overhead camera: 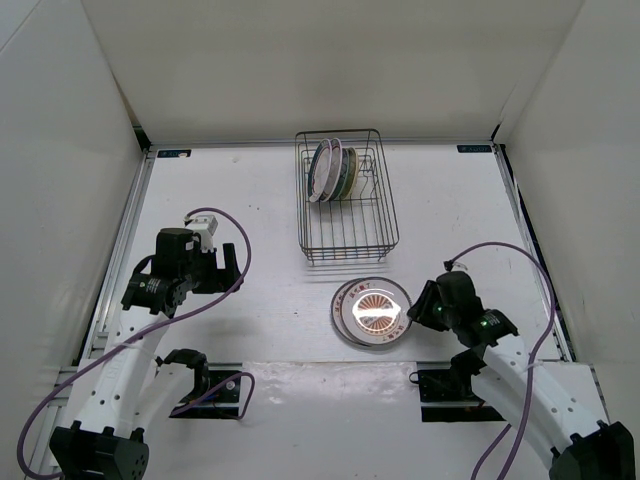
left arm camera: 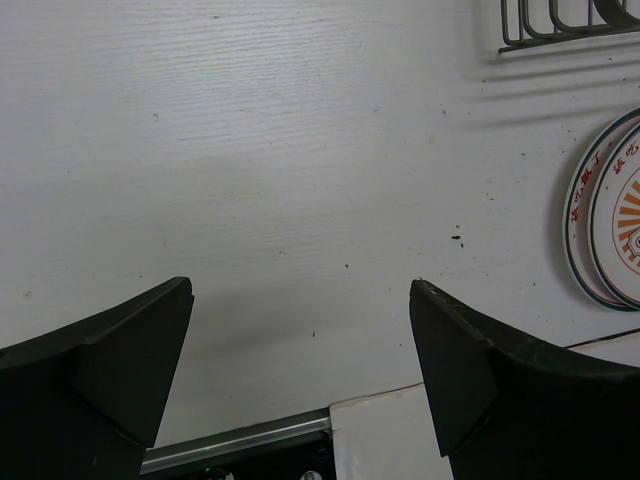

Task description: Unload the plates from the dish rack

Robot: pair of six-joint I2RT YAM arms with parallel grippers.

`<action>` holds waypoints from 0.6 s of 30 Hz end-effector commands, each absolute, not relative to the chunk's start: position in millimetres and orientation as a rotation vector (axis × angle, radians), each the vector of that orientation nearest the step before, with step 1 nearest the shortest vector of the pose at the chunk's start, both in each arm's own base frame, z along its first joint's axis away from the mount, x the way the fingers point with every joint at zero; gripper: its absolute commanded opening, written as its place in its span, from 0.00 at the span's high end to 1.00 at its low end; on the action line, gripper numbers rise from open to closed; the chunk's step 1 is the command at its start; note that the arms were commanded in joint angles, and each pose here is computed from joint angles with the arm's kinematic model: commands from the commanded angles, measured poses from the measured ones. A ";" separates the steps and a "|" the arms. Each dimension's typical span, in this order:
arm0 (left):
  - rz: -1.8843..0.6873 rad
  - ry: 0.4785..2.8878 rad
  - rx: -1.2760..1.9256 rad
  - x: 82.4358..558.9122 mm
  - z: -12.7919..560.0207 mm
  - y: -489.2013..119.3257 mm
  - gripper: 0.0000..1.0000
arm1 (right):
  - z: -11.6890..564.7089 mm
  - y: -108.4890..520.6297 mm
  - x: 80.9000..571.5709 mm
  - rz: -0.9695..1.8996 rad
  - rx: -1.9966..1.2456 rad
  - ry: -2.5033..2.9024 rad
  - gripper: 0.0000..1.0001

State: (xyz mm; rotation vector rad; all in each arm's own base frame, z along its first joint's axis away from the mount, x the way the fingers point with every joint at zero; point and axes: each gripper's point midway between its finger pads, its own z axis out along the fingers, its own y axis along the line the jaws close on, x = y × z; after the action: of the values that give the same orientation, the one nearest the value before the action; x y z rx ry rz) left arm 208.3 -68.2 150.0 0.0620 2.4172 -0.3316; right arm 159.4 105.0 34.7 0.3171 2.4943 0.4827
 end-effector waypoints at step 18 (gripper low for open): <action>-0.334 2.396 0.080 210.6 155.1 -69.4 0.00 | 49.8 112.5 169.6 0.527 0.281 2.446 0.93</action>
State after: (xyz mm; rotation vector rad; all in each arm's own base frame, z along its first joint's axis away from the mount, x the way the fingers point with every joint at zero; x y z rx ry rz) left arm 208.3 -68.2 150.0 0.0620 2.4172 -0.3316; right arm 164.6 106.4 43.9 0.2879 2.4695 0.4871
